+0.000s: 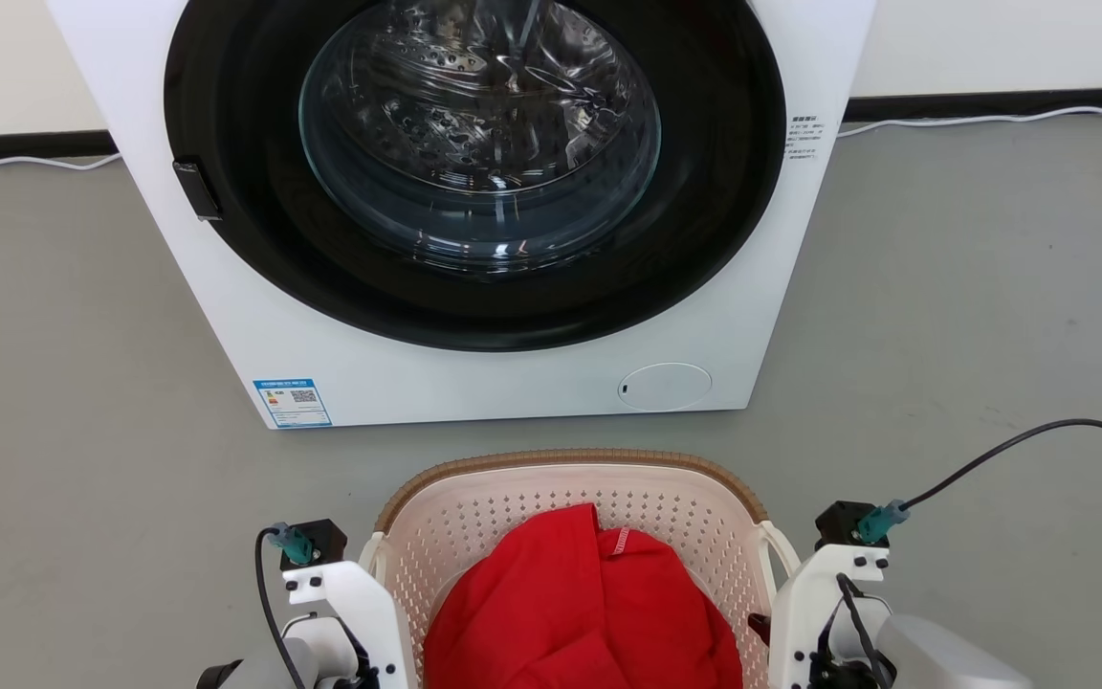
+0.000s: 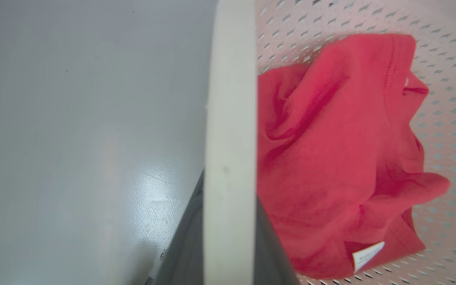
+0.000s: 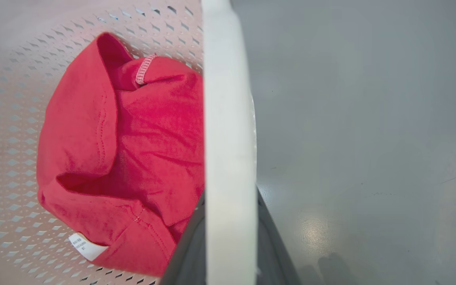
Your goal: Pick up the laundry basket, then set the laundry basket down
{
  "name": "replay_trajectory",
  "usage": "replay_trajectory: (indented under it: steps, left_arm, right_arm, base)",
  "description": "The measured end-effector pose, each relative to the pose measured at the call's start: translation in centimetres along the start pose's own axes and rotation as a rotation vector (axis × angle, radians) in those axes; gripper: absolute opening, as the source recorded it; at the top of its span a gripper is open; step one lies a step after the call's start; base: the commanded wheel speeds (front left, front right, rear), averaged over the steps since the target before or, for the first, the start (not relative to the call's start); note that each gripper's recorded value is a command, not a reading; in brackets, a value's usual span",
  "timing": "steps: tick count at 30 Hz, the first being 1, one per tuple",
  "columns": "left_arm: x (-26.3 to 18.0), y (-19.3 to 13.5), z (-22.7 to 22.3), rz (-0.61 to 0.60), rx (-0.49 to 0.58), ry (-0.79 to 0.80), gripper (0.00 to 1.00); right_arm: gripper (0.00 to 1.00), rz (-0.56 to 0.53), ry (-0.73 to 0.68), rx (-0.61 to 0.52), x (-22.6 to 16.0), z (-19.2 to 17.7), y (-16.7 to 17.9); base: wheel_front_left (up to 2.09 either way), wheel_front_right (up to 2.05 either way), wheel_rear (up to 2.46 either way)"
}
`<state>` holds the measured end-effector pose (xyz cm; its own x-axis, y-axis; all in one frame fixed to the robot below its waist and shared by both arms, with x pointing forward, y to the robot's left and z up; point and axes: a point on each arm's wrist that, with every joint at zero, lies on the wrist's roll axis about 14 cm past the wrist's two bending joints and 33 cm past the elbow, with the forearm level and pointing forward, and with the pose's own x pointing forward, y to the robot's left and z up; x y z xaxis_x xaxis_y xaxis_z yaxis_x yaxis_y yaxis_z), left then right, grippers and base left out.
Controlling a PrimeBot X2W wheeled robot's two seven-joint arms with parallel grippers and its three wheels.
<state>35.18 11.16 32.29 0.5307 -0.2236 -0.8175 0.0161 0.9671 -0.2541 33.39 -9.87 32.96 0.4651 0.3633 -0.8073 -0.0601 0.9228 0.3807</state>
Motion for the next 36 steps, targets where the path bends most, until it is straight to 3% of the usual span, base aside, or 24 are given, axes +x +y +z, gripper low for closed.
replay_trajectory:
  steps: [36]
  left_arm:
    - [0.11, -0.25, -0.16, 0.003, 0.005, 0.004, 0.00]
  right_arm:
    - [0.00, -0.002, 0.020, 0.003, -0.01, -0.65, -0.22]
  base:
    - [0.00, 0.00, 0.00]
